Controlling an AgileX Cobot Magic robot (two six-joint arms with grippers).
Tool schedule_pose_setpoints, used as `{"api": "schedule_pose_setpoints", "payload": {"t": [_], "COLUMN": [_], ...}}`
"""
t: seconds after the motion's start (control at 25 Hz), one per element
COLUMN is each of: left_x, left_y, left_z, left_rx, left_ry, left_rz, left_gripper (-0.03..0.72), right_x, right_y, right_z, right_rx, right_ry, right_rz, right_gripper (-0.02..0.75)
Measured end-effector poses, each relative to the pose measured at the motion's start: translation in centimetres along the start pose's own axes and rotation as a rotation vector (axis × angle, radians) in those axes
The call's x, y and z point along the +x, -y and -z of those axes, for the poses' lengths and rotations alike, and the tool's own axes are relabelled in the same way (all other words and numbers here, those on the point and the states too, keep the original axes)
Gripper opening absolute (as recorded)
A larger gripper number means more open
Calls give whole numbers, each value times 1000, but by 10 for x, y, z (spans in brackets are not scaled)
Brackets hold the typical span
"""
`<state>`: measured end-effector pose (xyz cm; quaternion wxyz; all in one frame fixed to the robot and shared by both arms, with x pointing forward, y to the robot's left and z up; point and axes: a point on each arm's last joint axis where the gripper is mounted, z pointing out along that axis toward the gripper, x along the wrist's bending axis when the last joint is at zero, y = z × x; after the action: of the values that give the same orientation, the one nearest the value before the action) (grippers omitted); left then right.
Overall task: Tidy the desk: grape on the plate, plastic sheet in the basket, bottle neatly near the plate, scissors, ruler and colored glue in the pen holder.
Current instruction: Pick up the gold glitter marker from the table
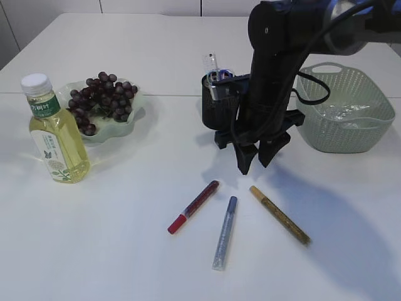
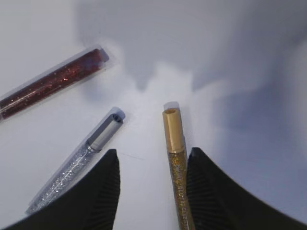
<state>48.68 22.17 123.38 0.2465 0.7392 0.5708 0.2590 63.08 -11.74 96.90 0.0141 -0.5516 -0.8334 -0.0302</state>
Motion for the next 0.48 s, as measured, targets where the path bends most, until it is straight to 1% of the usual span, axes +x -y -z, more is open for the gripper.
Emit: {"api": "schedule_pose_setpoints", "payload": {"t": [0.12,0.32,0.48], "left_x": [0,0,0], "left_y": [0,0,0], "left_z": [0,0,0], "left_rx": [0,0,0], "left_ry": [0,0,0], "left_rz": [2,2,2], "left_gripper": [343,343,343], "right_x": [-1,-8,-9], "right_y": [-1,-2,-2], "right_z": [-7,-7,-7], "right_rx": [16,13,15], "right_ry": [16,99,108], "right_rz": [7,38,41], "right_gripper": [354,354,354]}}
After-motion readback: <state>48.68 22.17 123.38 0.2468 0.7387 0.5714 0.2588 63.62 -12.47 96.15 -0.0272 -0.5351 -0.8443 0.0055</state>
